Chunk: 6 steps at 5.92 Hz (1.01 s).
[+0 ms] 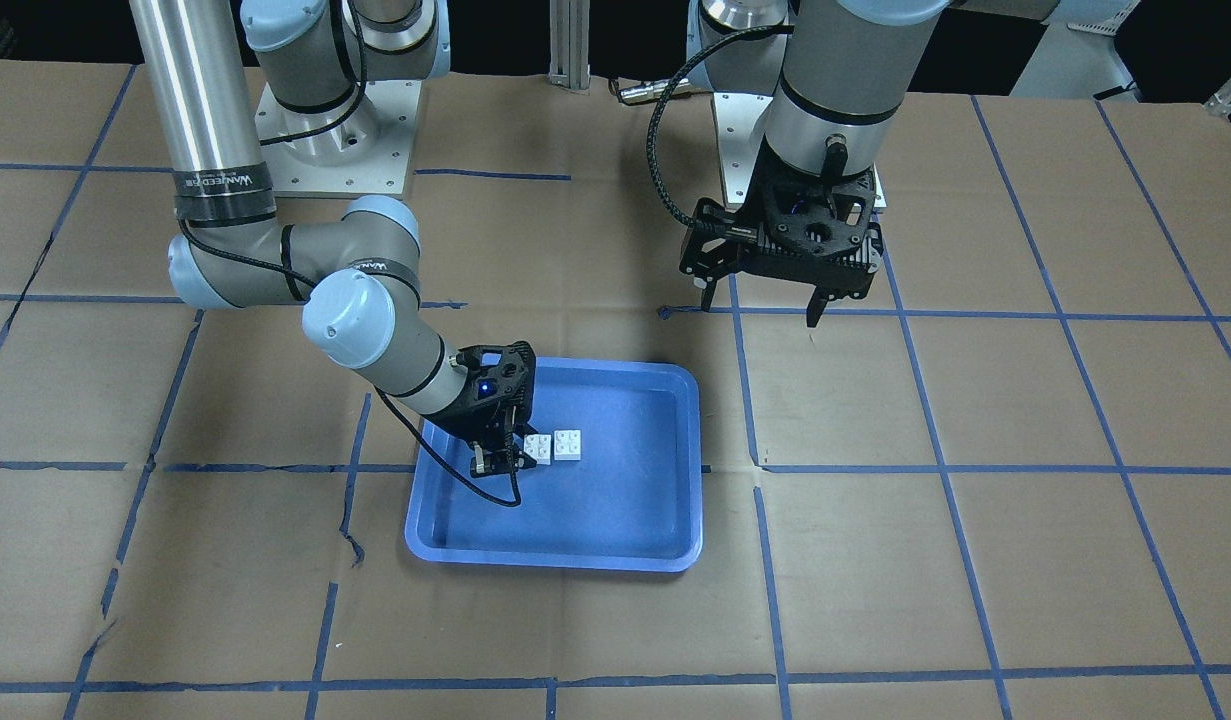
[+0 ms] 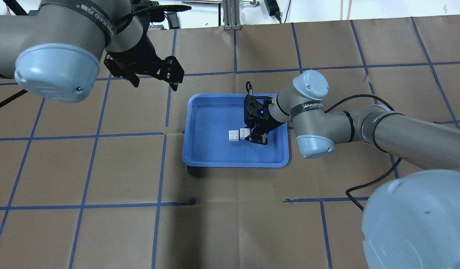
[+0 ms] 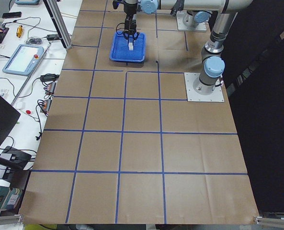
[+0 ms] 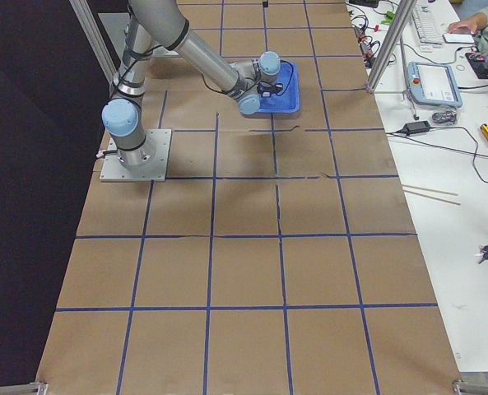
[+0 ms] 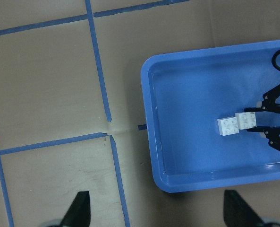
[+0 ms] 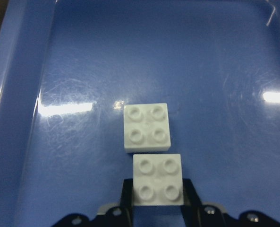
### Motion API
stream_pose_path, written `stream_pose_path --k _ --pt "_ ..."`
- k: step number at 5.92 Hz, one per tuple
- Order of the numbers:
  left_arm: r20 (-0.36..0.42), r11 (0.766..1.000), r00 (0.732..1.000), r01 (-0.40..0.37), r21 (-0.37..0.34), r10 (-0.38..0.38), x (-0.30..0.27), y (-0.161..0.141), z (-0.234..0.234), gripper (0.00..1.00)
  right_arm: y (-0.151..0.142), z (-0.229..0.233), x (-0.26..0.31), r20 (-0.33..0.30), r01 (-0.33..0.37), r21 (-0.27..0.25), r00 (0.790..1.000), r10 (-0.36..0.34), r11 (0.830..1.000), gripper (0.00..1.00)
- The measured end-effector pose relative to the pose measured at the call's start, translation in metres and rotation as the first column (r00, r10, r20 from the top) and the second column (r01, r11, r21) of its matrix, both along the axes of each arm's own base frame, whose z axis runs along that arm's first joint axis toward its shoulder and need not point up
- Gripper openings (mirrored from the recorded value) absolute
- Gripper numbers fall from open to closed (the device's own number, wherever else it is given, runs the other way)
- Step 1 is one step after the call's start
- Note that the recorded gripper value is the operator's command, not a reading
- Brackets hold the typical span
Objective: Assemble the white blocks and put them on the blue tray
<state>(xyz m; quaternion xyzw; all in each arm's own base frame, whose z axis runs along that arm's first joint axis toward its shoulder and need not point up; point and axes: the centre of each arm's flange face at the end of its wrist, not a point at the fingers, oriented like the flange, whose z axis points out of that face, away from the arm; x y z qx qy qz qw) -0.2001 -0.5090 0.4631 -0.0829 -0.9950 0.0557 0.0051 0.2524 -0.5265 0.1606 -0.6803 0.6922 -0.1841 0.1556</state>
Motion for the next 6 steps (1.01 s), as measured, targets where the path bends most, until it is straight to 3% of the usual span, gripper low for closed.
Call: stream_pose_path --k 6 --pt "0.001 1.000 1.000 -0.001 -0.002 0.001 0.0007 0.0001 0.0009 0.99 0.0015 0.0014 0.0030 0.019 -0.004 0.004 1.000 0.004 1.000 0.22"
